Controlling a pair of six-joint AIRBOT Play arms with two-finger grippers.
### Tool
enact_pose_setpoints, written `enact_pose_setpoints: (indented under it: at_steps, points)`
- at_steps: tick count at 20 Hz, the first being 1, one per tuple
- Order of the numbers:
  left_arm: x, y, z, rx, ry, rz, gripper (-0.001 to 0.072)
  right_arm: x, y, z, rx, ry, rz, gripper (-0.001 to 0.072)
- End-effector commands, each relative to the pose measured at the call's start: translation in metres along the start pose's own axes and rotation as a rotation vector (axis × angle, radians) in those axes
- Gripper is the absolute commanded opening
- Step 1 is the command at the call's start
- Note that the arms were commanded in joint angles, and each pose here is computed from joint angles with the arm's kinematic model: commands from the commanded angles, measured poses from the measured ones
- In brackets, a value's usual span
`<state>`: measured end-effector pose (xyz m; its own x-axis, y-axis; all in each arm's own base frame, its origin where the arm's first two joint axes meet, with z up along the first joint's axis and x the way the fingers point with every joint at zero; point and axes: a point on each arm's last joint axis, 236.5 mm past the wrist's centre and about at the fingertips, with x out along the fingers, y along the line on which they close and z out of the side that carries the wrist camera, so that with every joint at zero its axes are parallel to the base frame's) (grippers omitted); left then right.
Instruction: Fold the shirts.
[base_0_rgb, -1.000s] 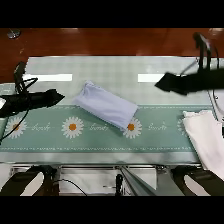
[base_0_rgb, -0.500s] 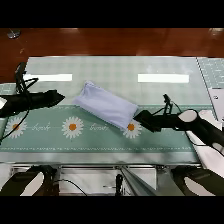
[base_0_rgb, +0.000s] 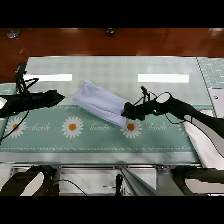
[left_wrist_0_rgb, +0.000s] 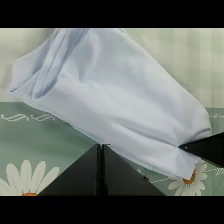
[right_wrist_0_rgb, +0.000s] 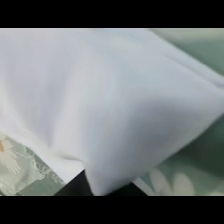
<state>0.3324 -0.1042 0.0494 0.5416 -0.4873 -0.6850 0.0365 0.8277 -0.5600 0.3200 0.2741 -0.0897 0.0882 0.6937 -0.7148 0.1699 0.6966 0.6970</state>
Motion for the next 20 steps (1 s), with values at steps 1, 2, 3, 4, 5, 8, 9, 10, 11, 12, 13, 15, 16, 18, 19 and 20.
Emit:
enact_pose_setpoints:
  at_steps: [1, 2, 3, 4, 5, 8, 9, 10, 11, 12, 13, 15, 16, 18, 19, 20]
  points:
    - [0.001, 0.000, 0.000, -0.001, 0.002, 0.000, 0.0018, -0.007, 0.039, 0.023, -0.174, -0.006, 0.029, 0.0017]
    - [0.001, 0.001, -0.001, -0.002, 0.004, 0.001, 0.0018, -0.018, 0.055, 0.033, -0.231, -0.016, 0.029, 0.0017]
    - [0.001, 0.001, -0.001, -0.002, 0.004, 0.001, 0.0019, -0.031, 0.075, 0.043, -0.298, -0.025, 0.031, 0.0017]
    - [0.001, 0.001, -0.001, -0.002, 0.004, 0.001, 0.0018, -0.047, 0.098, 0.052, -0.367, -0.040, 0.040, 0.0017]
    - [0.001, 0.001, -0.001, -0.003, 0.005, 0.000, 0.0019, -0.068, 0.125, 0.059, -0.438, -0.053, 0.061, 0.0017]
    - [0.001, 0.000, -0.001, -0.003, 0.007, -0.001, 0.0019, -0.142, 0.181, 0.087, -0.582, -0.162, 0.026, 0.0017]
    - [0.001, 0.000, -0.001, -0.003, 0.007, -0.001, 0.0019, -0.172, 0.188, 0.098, -0.613, -0.213, -0.027, 0.0017]
    - [0.001, 0.000, -0.001, -0.003, 0.007, -0.001, 0.0019, -0.201, 0.190, 0.107, -0.623, -0.258, -0.087, 0.0017]
    - [0.001, 0.000, -0.001, -0.003, 0.007, -0.001, 0.0019, -0.228, 0.188, 0.112, -0.619, -0.290, -0.133, 0.0017]
    - [0.001, 0.000, -0.001, -0.003, 0.007, -0.001, 0.0018, -0.253, 0.183, 0.114, -0.608, -0.308, -0.164, 0.0017]
    - [0.001, 0.000, -0.001, -0.003, 0.007, 0.000, 0.0019, -0.274, 0.175, 0.113, -0.595, -0.313, -0.186, 0.0017]
    - [0.001, 0.000, -0.001, -0.004, 0.007, -0.001, 0.0019, -0.316, 0.143, 0.105, -0.516, -0.318, -0.256, 0.0017]
    - [0.001, 0.000, -0.001, -0.004, 0.007, -0.001, 0.0019, -0.338, 0.122, 0.099, -0.462, -0.320, -0.310, 0.0017]
    - [0.001, 0.000, -0.001, -0.004, 0.006, 0.000, 0.0019, -0.377, 0.078, 0.084, -0.320, -0.322, -0.432, 0.0017]
    - [0.001, 0.001, 0.000, -0.004, 0.002, 0.000, 0.0019, -0.395, 0.059, 0.077, -0.249, -0.334, -0.482, 0.0017]
    - [0.001, 0.001, 0.001, -0.004, -0.001, 0.001, 0.0019, -0.409, 0.047, 0.070, -0.184, -0.368, -0.492, 0.0017]
